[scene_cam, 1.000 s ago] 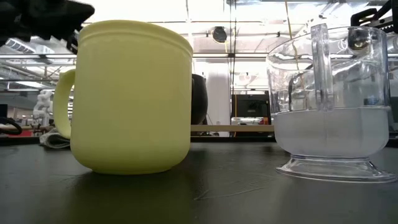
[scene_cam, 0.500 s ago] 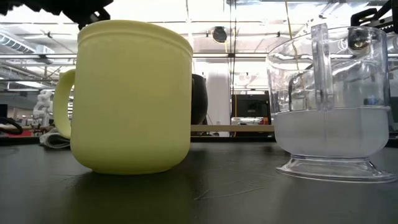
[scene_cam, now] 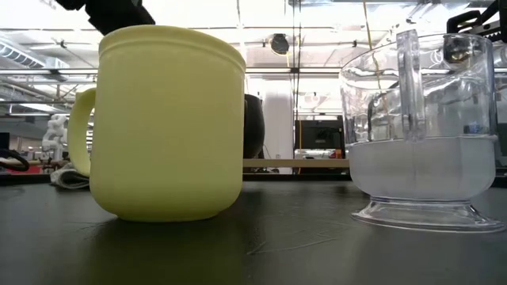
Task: Stack small to large cups/mugs on shelf
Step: Put the yellow mug on the shelf
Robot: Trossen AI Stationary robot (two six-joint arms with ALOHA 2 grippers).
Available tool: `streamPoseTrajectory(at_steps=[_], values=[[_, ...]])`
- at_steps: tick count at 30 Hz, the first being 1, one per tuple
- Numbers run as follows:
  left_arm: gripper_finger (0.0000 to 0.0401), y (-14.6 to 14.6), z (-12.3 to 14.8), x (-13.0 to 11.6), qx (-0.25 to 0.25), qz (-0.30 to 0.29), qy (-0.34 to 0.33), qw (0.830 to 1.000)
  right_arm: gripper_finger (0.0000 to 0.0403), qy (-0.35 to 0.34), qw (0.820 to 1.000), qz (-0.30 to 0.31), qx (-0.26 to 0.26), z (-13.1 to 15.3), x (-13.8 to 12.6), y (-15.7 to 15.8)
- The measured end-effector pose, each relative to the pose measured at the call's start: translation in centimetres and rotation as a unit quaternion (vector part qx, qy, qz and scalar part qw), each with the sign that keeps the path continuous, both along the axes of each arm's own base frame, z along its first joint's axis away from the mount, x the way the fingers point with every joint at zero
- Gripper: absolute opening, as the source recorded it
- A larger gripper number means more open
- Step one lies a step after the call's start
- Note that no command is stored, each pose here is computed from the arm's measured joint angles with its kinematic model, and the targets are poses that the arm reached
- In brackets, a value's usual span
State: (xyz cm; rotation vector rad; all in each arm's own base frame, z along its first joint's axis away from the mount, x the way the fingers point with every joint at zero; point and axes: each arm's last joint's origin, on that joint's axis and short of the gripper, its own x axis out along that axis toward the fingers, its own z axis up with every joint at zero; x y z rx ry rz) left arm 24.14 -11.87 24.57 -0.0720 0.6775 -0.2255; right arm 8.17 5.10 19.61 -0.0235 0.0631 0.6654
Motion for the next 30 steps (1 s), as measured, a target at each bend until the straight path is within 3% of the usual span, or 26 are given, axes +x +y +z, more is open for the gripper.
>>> streamPoseTrajectory(at_steps=[4,10,20,30], values=[[0.0118,0.1,0.7,0.6,0.034,-0.021,0.009,0.999,0.0000,-0.001,1.000,0.000,-0.001,0.0,0.0,0.0],[0.0118,0.5,2.3,2.1,0.020,-0.066,-0.007,0.998,0.0000,0.000,1.000,-0.001,-0.001,0.0,0.0,0.0],[0.0118,0.3,1.9,6.4,0.020,-0.118,0.051,0.991,0.0000,-0.001,1.000,-0.001,-0.001,0.0,0.0,0.0],[0.0118,-0.7,1.5,10.7,0.066,-0.163,0.127,0.976,0.0000,-0.001,1.000,-0.001,-0.002,0.0,0.0,0.0]])
